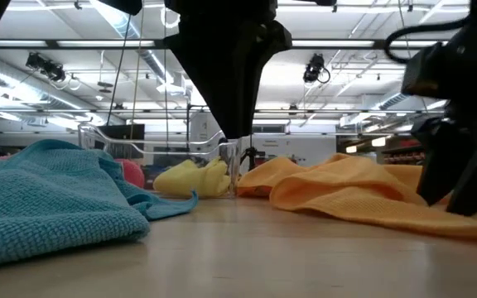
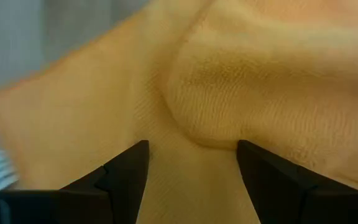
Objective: Fold microfiber towels
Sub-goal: Fold the bottom orange microfiber cloth
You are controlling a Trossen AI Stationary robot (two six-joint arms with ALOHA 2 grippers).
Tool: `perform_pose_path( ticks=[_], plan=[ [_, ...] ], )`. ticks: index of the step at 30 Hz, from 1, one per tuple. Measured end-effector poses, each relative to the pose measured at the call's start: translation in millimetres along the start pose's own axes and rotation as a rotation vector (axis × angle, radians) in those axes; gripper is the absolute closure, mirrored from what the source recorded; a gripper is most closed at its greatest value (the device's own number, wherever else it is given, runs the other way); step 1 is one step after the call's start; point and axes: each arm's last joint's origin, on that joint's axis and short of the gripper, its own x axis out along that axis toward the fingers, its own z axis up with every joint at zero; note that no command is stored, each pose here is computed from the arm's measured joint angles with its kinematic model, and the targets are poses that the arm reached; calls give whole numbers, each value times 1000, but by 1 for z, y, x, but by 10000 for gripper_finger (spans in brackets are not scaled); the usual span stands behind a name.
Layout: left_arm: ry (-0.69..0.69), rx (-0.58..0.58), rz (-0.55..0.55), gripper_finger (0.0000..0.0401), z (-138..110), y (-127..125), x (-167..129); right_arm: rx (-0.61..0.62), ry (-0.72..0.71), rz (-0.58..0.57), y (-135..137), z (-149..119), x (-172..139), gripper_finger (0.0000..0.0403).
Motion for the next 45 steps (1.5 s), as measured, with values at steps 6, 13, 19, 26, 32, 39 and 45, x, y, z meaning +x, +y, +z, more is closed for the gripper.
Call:
perform_pose_path(
  ticks=[6,13,19,26,32,39,45],
  plan=[
    [10,6,0,329,-1,0,0,-139,45,184,26,12,6,151],
    [-9,4,0,332,1,0,0,-247,141,382,48,3,-12,151],
    [-99,27,3,328,10,0,-1,-265,32,375,50,4,-50,151],
    [-297,35,17,314,29,-2,-5,-241,-42,195,36,-3,-81,151],
    [-306,67,13,269,36,-19,11,-194,-12,84,30,-9,-76,151],
    [-235,134,216,245,37,-45,38,-212,5,60,33,-13,-68,151],
    [-188,190,402,269,36,-59,49,-211,-7,51,33,-13,-67,151]
  ],
)
